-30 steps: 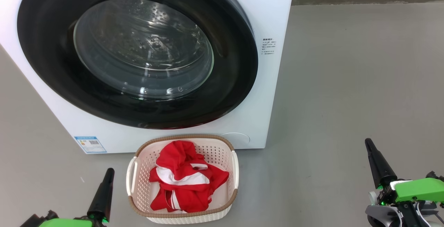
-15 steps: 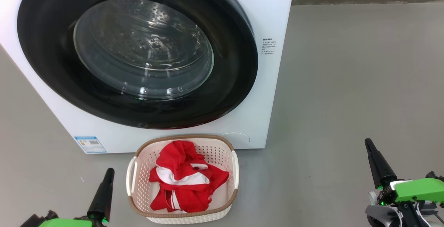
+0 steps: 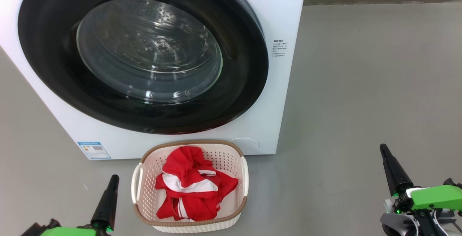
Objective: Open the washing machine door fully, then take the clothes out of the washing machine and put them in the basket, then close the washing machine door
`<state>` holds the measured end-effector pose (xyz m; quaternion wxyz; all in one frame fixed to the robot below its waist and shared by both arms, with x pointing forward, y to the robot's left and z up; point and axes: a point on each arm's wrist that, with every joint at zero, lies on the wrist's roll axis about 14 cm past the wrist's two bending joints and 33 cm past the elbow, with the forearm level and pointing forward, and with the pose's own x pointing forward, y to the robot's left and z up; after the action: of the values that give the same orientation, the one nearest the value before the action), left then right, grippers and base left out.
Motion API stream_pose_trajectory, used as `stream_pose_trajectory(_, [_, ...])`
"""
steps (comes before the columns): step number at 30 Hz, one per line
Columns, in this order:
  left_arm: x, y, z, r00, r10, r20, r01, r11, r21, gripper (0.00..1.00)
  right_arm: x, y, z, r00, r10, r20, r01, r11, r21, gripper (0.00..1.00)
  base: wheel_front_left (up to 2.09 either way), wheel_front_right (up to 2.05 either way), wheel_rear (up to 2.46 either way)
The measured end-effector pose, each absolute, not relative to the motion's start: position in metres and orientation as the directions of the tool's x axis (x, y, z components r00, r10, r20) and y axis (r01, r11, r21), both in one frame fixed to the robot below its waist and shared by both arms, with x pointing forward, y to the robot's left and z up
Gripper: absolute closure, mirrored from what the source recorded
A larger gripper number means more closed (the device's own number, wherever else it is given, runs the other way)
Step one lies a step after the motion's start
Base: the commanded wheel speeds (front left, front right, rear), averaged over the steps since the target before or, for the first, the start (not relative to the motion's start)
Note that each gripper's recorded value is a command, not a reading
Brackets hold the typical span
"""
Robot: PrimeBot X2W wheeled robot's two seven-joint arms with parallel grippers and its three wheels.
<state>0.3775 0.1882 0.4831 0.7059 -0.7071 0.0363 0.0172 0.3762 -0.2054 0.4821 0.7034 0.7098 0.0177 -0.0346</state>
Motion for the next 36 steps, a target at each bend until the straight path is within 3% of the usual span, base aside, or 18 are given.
stream_pose_trajectory(36, [0.3775, 0.1882, 0.4831, 0.997, -0.027, -0.076, -0.076, -0.001, -0.997, 1.00, 0.3761, -0.2055, 0.4821, 0.997, -0.025, -0.074, 0.074, -0.011, 0.997, 1.00, 0.00, 0.00, 0.00])
